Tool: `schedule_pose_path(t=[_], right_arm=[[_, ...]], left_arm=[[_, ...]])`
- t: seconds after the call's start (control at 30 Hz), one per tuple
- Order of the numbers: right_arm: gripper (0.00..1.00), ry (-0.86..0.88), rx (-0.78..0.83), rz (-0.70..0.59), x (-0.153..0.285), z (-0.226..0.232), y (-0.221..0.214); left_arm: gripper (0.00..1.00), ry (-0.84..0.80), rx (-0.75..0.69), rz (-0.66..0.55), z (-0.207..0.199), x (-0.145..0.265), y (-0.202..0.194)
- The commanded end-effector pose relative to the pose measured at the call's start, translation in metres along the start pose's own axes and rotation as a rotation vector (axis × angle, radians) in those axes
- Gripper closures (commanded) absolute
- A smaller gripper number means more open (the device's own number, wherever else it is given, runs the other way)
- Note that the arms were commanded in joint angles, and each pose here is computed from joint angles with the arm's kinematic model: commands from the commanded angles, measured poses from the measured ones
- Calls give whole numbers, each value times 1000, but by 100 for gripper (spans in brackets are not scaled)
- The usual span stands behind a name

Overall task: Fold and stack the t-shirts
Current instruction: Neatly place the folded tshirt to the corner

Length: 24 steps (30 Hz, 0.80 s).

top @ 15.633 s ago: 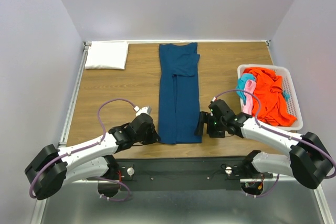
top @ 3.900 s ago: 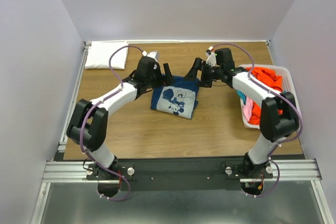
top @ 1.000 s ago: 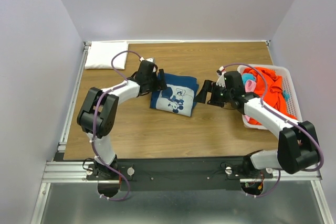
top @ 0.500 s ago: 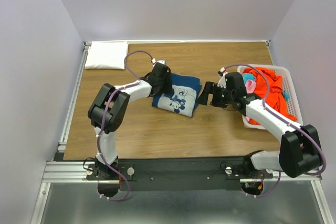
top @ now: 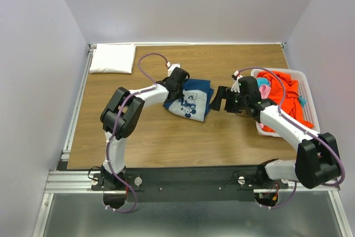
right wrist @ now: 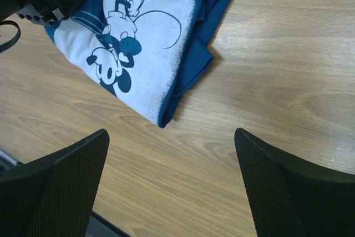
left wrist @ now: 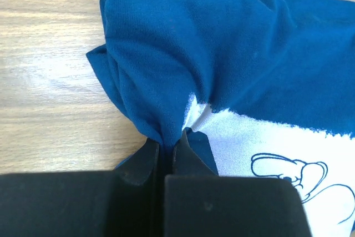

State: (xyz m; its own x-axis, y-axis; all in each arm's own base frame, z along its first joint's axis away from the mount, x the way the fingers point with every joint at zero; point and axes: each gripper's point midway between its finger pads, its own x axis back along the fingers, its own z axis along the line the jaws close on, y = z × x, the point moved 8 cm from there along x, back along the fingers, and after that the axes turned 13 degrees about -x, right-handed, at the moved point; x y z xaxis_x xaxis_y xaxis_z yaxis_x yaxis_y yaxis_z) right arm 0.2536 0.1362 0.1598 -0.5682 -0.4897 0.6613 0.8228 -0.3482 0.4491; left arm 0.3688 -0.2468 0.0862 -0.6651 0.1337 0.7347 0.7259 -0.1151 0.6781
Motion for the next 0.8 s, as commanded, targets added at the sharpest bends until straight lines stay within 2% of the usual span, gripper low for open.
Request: schedule_pose_path(t=[0.0,0.2,0.33,0.47,0.77], right_arm=[[0,-54,28,-42,4,-9,4],[0,-94,52,-90,6,-11,11],[0,-113,61,-104,7,-14,10],[0,-116,66,-106,7,-15,12],[0,-139,76,-114,6,-18,12]], left_arm=[[100,180,-93,198,23,-14,-44],[100,315,-129,53,48,-1,17],[100,378,-147,-19,80,5,55],[100,388,-264,-131,110,6,98],[100,569,-418,-193,185,-5,156]])
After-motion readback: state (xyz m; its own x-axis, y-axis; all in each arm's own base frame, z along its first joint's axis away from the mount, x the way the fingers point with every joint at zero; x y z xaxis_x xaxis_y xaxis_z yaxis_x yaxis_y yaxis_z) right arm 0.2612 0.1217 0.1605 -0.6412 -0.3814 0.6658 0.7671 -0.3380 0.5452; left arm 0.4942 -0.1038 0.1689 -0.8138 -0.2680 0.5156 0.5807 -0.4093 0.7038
